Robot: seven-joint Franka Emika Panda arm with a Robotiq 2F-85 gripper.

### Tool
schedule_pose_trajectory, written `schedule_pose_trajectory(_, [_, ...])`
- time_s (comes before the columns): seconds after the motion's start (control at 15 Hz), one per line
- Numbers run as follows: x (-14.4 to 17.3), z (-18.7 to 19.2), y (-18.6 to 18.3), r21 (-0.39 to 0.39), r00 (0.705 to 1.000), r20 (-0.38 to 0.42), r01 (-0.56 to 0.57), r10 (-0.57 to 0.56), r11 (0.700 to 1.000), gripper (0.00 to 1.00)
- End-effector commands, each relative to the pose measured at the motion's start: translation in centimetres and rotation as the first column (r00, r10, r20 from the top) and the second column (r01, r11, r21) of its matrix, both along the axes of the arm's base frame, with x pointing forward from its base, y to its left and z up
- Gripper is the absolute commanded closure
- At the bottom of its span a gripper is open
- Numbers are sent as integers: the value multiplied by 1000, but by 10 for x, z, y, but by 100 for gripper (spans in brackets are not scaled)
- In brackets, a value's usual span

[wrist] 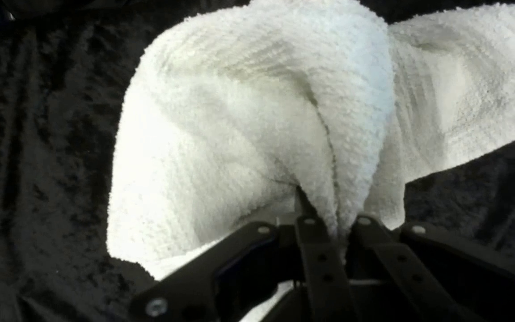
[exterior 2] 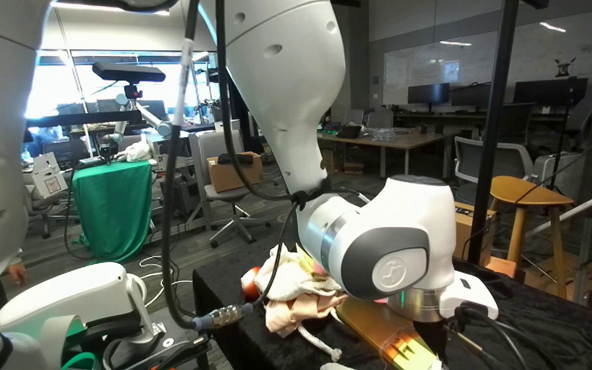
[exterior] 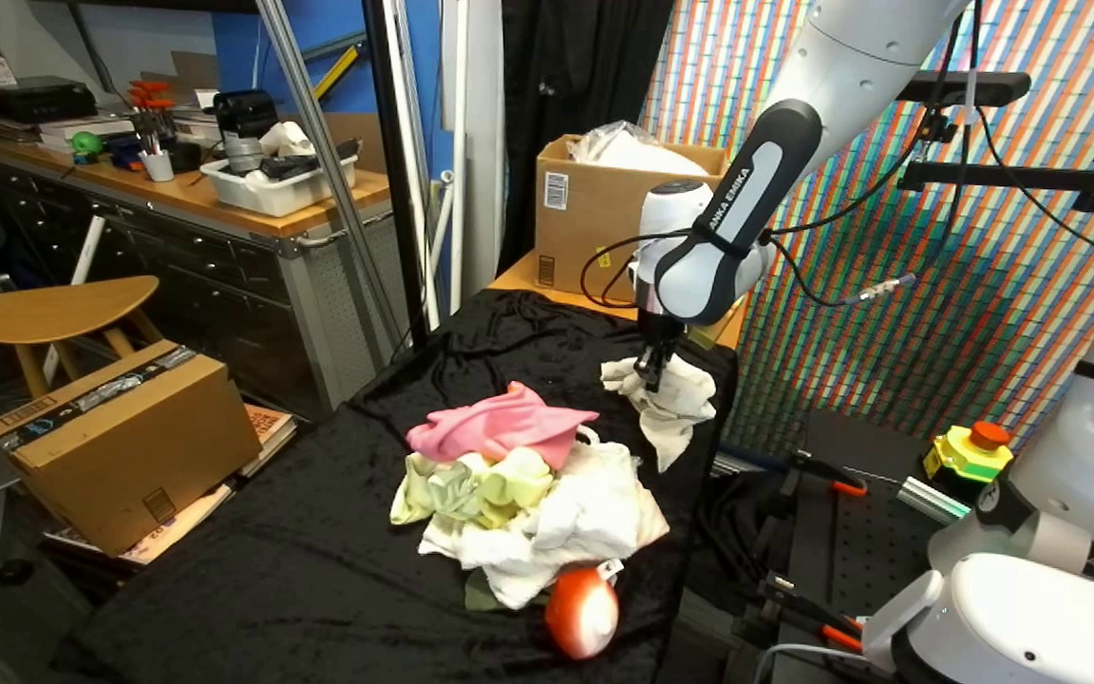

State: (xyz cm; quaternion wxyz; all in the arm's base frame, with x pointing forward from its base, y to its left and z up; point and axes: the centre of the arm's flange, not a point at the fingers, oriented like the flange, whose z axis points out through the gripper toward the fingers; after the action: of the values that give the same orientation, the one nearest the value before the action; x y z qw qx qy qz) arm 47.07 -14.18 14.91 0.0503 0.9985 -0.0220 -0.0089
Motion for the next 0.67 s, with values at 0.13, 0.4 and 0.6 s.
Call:
schedule_pose_trajectory(0.13, [-18,60,25,-16,991,128,39,-37,999,89])
schedule_pose_trajectory(0.4, [-23,96,32,3,972,210,109,-107,994,89])
schedule_pose_trajectory(0.6, [-23,133,48,33,950,276,144,-147,989,90])
